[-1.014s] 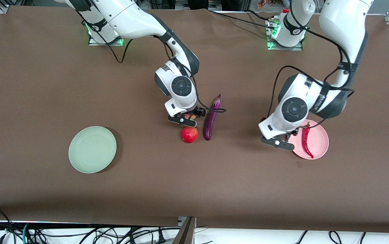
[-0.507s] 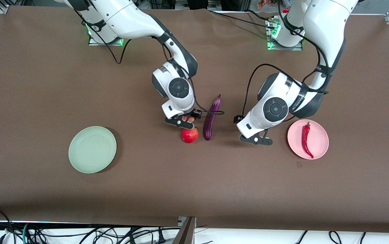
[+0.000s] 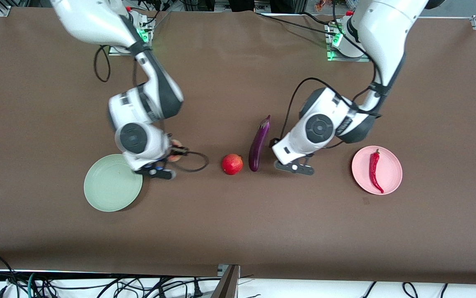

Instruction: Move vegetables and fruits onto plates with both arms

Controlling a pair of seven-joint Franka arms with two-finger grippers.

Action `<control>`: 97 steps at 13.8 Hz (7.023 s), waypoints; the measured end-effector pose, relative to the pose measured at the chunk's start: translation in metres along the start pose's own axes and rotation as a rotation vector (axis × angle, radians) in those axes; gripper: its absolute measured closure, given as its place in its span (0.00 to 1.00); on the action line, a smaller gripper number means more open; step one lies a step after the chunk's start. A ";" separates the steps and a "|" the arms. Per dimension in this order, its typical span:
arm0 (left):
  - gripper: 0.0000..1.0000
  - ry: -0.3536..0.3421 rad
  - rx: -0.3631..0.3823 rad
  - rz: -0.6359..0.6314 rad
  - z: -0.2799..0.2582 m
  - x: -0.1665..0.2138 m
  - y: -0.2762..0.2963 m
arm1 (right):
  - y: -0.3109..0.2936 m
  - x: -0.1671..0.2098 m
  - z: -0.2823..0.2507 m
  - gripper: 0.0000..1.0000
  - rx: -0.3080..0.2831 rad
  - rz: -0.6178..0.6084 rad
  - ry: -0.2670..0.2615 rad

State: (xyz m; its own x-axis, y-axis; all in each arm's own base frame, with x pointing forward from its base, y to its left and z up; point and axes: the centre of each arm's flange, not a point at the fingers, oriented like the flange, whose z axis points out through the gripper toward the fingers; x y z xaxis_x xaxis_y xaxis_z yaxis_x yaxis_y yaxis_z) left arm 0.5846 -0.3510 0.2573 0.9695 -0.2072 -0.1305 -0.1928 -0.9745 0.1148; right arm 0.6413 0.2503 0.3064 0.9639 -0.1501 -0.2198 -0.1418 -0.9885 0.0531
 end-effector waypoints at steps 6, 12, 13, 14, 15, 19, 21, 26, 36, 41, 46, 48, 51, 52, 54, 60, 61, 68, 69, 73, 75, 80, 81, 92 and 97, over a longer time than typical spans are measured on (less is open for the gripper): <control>0.00 0.003 -0.023 -0.098 0.070 -0.030 0.088 | 0.192 0.073 0.014 0.24 0.017 -0.040 -0.033; 0.40 0.017 -0.007 -0.121 0.098 -0.027 0.085 | 0.228 0.100 0.065 0.24 0.013 -0.009 -0.002; 0.52 0.018 -0.005 -0.129 0.094 -0.024 0.081 | 0.231 0.104 0.071 0.24 0.014 -0.005 0.010; 0.59 0.008 0.008 -0.139 0.087 -0.020 0.074 | 0.234 0.107 0.075 0.24 0.015 -0.001 0.019; 0.61 -0.012 0.033 -0.154 0.072 -0.016 0.063 | 0.236 0.109 0.078 0.24 0.017 0.003 0.028; 0.62 -0.058 0.327 -0.186 -0.038 -0.013 -0.024 | 0.237 0.114 0.086 0.24 0.020 0.004 0.055; 0.65 -0.086 0.414 -0.145 -0.078 -0.012 -0.081 | 0.236 0.115 0.085 0.09 0.021 0.004 0.058; 0.65 -0.226 0.354 -0.097 -0.069 -0.005 -0.256 | 0.168 0.094 0.017 0.00 0.022 -0.036 0.045; 0.37 -0.229 0.290 -0.104 0.015 -0.001 -0.306 | -0.121 -0.016 0.001 0.00 0.178 0.269 0.241; 0.00 -0.061 0.301 -0.115 -0.083 0.010 -0.297 | -0.195 -0.049 0.049 0.00 0.295 0.353 0.291; 0.00 0.177 0.214 -0.212 -0.298 -0.035 -0.272 | -0.210 -0.054 0.072 0.00 0.314 0.351 0.297; 0.00 0.152 0.204 -0.241 -0.350 -0.061 -0.272 | -0.213 -0.057 0.079 0.00 0.308 0.344 0.293; 0.00 0.155 0.170 -0.196 -0.367 -0.077 -0.270 | -0.219 -0.062 0.092 0.00 0.298 0.333 0.289; 0.00 0.181 0.170 -0.191 -0.363 -0.082 -0.271 | -0.221 -0.063 0.097 0.00 0.291 0.326 0.291; 0.00 0.209 0.168 -0.192 -0.349 -0.109 -0.269 | -0.222 -0.063 0.104 0.00 0.277 0.315 0.295; 0.00 0.144 0.147 -0.205 -0.324 -0.134 -0.273 | -0.211 -0.050 0.100 0.19 0.244 0.300 0.325; 0.00 0.141 0.146 -0.204 -0.322 -0.131 -0.274 | -0.204 -0.045 0.092 0.19 0.206 0.282 0.320; 0.00 0.133 0.146 -0.196 -0.322 -0.129 -0.273 | -0.058 0.024 -0.003 0.19 -0.003 0.108 0.190; 0.00 0.132 0.146 -0.196 -0.322 -0.129 -0.273 | -0.025 0.036 -0.004 0.19 -0.036 0.078 0.146; 0.00 0.132 0.146 -0.195 -0.322 -0.129 -0.273 | 0.084 0.074 0.014 0.19 -0.099 -0.010 0.026; 0.00 0.129 0.146 -0.195 -0.322 -0.129 -0.273 | 0.109 0.080 0.027 0.19 -0.101 -0.012 -0.002; 0.00 0.120 0.145 -0.196 -0.321 -0.130 -0.273 | 0.144 0.100 0.057 0.19 -0.091 -0.051 0.002; 0.00 0.120 0.145 -0.196 -0.321 -0.130 -0.273 | 0.148 0.104 0.065 0.19 -0.086 -0.053 0.015; 0.00 0.100 0.144 -0.206 -0.319 -0.133 -0.278 | 0.146 0.081 -0.028 0.00 -0.071 -0.135 0.046; 0.00 0.093 0.142 -0.221 -0.318 -0.133 -0.286 | 0.177 0.039 -0.125 0.00 -0.071 -0.232 0.046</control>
State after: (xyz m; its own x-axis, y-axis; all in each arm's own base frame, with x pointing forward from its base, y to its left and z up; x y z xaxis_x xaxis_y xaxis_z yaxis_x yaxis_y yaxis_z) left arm 0.5585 -0.0170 0.5547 0.9989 0.0145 -0.0449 0.0124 -0.9989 -0.0462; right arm 0.6815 0.0725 0.4287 0.9783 0.0831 -0.1896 0.0988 -0.9923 0.0749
